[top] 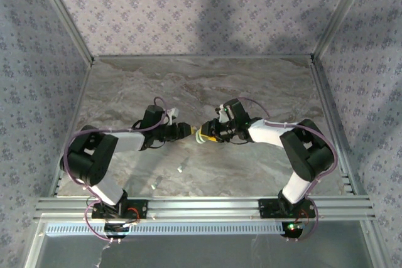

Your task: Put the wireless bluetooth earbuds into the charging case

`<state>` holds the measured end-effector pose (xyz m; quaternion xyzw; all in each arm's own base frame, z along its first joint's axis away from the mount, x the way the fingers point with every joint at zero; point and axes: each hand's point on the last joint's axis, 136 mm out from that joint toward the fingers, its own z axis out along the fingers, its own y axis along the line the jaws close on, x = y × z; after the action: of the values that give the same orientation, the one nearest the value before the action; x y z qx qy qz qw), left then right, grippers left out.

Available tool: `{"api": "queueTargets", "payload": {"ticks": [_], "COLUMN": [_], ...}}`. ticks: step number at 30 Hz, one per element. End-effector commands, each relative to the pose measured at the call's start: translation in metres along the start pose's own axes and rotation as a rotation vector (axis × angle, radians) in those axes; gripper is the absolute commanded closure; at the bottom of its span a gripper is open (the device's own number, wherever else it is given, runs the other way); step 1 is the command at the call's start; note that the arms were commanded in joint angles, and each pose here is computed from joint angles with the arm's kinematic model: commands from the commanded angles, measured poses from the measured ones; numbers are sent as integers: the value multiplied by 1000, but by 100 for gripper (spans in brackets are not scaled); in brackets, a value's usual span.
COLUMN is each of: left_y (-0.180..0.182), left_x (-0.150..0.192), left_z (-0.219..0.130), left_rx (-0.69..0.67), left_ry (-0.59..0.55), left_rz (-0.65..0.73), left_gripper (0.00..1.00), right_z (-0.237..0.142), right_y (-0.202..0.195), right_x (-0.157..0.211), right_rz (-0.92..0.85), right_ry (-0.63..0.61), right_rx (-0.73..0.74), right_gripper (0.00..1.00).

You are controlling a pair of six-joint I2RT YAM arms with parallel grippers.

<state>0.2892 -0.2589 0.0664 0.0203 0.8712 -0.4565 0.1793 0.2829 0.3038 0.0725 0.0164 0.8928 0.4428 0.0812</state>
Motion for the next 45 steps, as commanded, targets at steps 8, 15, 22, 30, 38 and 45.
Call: {"api": "queueTargets", "payload": {"ticks": [8, 15, 22, 30, 38, 45], "left_y": [-32, -34, -32, -23, -12, -9], "left_x": [-5, 2, 11, 13, 17, 18], "left_z": [-10, 4, 17, 24, 31, 34], "left_rx": [127, 148, 142, 114, 79, 71], "left_ry": [-38, 11, 55, 78, 104, 118], "left_rz": [63, 51, 45, 25, 0, -13], "left_gripper": [91, 99, 99, 99, 98, 94], "right_z": [12, 15, 17, 19, 21, 27], "right_y": [4, 9, 11, 17, 24, 23], "right_x": [-1, -3, -3, -3, -4, 0], "right_rz": [-11, -10, -6, 4, 16, 31], "right_ry": [12, 14, 12, 23, 26, 35], "right_rx": [-7, -23, -37, -71, -107, -113], "right_gripper": [59, 60, 60, 59, 59, 58]}}
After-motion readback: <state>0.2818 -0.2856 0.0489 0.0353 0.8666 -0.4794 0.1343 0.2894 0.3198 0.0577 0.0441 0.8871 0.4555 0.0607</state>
